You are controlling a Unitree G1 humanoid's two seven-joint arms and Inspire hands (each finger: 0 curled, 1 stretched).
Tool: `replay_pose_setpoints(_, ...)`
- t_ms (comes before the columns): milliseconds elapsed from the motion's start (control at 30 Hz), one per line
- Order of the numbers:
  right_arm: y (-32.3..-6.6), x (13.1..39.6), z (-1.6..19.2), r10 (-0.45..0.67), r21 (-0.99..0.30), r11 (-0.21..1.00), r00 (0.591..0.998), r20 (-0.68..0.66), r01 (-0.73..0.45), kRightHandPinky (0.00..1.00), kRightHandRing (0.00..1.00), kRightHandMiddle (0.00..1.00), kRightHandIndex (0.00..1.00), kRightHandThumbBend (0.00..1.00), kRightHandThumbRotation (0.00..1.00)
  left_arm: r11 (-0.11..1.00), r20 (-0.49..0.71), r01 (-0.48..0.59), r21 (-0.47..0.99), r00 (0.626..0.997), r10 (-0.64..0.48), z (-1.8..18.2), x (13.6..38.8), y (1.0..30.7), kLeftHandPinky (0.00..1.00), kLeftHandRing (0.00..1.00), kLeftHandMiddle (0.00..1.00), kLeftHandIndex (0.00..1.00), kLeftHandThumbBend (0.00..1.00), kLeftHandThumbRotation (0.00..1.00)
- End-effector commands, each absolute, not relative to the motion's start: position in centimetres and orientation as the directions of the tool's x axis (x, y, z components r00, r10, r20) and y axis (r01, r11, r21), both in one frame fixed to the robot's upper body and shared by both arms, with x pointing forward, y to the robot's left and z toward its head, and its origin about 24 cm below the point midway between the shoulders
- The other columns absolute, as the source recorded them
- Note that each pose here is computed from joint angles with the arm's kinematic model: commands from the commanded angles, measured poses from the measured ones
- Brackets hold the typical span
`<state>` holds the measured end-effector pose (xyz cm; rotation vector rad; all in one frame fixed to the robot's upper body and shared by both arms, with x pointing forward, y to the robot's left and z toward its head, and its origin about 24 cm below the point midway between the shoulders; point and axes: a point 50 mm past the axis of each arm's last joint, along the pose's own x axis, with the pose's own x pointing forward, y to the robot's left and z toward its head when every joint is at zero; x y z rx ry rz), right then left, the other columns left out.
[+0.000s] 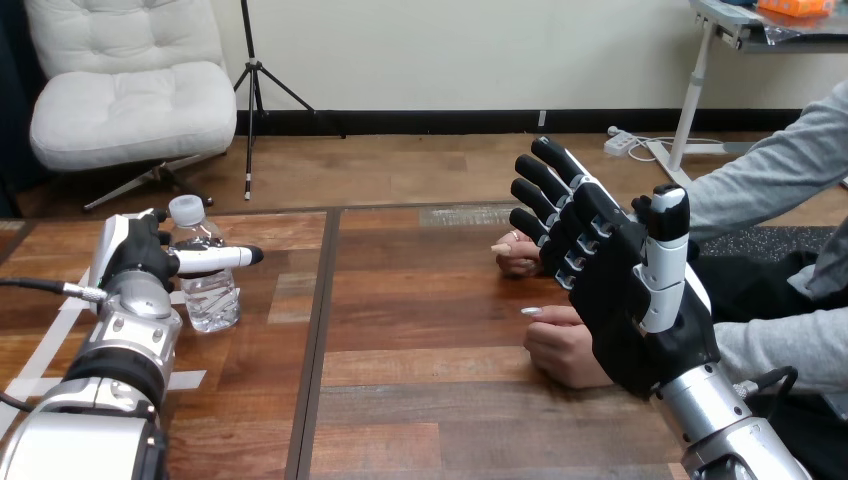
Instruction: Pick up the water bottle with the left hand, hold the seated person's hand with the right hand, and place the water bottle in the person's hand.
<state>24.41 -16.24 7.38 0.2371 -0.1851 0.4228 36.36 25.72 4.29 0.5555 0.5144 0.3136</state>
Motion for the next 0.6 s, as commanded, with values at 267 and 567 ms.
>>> replay_pose_setpoints(267, -16.20, 24.75, 9.41, 0.385, 0.157, 0.880, 0.867, 0.315, -0.448, 0.99, 0.97, 0.96, 0.95, 0.98, 1.00, 0.813, -0.334, -0.164, 0.559, 0.853, 0.401, 5.88, 37.46, 24.91, 0.74, 0.86, 0.91, 0.95, 0.94, 0.17)
replay_pose_setpoints(567, -16.22, 24.68, 9.45, 0.387, 0.154, 0.880, 0.866, 0.318, -0.449, 0.98, 0.97, 0.96, 0.95, 0.97, 1.00, 0.821, -0.345, -0.171, 0.545, 0.846, 0.406, 5.53, 37.26, 24.98, 0.74, 0.88, 0.93, 0.96, 0.94, 0.15)
